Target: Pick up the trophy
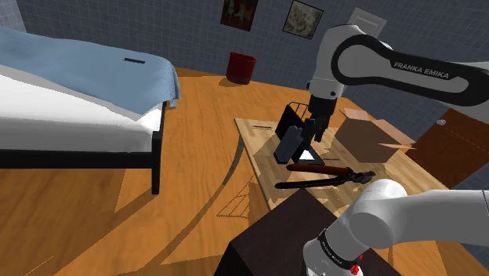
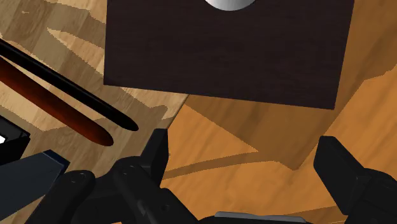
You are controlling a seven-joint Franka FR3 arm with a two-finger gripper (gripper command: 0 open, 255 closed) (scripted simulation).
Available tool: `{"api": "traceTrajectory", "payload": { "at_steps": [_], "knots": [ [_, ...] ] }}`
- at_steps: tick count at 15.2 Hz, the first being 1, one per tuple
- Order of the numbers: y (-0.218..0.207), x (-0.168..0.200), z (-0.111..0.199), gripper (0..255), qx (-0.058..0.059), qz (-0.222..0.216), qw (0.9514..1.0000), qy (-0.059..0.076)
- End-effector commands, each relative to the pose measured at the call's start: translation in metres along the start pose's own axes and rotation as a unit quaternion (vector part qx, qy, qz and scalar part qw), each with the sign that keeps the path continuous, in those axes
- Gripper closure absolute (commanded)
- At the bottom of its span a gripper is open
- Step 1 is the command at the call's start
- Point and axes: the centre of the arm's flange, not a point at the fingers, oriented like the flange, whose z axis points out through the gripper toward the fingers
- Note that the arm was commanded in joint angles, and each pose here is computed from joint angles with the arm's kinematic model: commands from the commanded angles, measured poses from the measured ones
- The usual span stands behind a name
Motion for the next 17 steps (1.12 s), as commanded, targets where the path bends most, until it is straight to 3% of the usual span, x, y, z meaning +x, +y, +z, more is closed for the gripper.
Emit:
{"api": "traceTrajectory", "payload": {
  "at_steps": [1, 9, 17],
  "knots": [
    [0.0, 0.0, 0.0, 0, 0.0, 0.0, 1.0, 0.0],
    [0.081, 0.063, 0.023, 0, 0.008, 0.07, 0.9975, 0.01],
    [0.17, 0.114, 0.046, 0, 0.016, 0.139, 0.99, 0.02]
  ]
}}
